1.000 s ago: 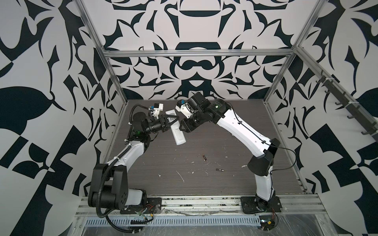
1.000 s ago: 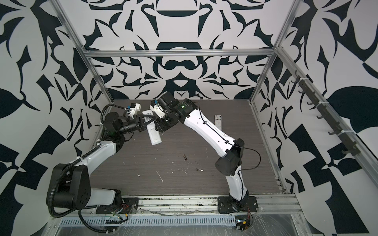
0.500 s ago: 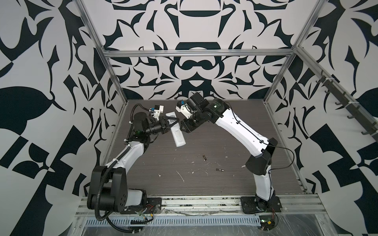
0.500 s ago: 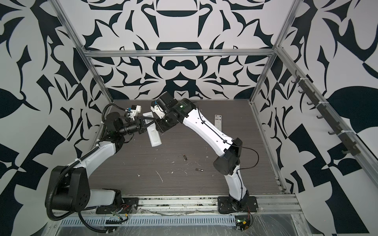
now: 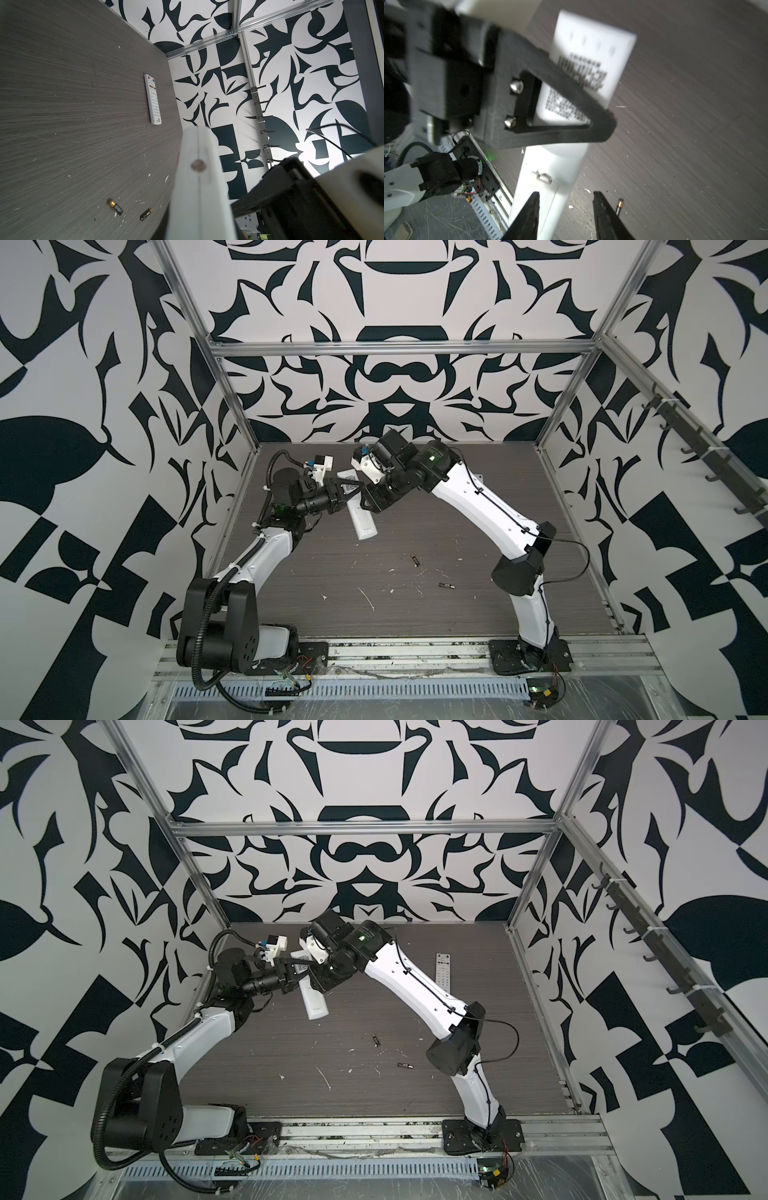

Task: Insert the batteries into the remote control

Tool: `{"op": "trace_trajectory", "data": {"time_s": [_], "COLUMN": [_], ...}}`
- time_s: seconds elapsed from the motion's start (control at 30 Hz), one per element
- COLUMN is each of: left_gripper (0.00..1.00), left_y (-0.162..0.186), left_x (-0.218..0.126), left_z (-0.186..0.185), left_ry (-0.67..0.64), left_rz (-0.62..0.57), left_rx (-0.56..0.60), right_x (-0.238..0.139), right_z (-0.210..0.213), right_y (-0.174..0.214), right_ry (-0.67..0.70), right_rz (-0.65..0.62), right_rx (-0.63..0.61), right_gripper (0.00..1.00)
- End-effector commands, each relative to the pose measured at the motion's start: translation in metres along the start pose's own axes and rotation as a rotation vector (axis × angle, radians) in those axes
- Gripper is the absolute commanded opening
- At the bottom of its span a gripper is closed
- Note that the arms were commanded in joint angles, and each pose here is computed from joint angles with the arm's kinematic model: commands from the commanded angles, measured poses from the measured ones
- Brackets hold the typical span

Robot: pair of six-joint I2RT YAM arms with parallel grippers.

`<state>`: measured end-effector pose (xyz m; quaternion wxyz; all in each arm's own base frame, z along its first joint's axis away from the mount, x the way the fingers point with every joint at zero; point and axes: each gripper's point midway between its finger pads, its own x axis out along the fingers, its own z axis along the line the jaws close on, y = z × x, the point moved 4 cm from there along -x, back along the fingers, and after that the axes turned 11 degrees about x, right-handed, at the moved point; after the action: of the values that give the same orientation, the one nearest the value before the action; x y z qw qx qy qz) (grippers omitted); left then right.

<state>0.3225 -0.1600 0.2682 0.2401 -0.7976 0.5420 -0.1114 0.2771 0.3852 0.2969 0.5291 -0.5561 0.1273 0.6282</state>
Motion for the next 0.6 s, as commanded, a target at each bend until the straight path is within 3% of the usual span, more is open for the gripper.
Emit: {"op": "trace_trajectory", "data": {"time_s": [0.0, 0.57], "left_gripper": [0.00, 0.00], "left_y": [-0.011, -0.012], "left_x": [-0.002, -0.002], "left_z": [-0.023, -0.022], "left_ry": [0.035, 0.022], "left_rz": [-0.019, -0.012], "left_rx": [0.070, 0.071], "right_x": [-0.003, 0.013], "right_z": [0.006, -0.013], "right_y": [0.003, -0.003], "right_ry": [-0.031, 0.055], "right_rz": [-0.020, -0.042], "right_rx": [0.008, 0.070], "right_gripper": [0.45, 0.37]}}
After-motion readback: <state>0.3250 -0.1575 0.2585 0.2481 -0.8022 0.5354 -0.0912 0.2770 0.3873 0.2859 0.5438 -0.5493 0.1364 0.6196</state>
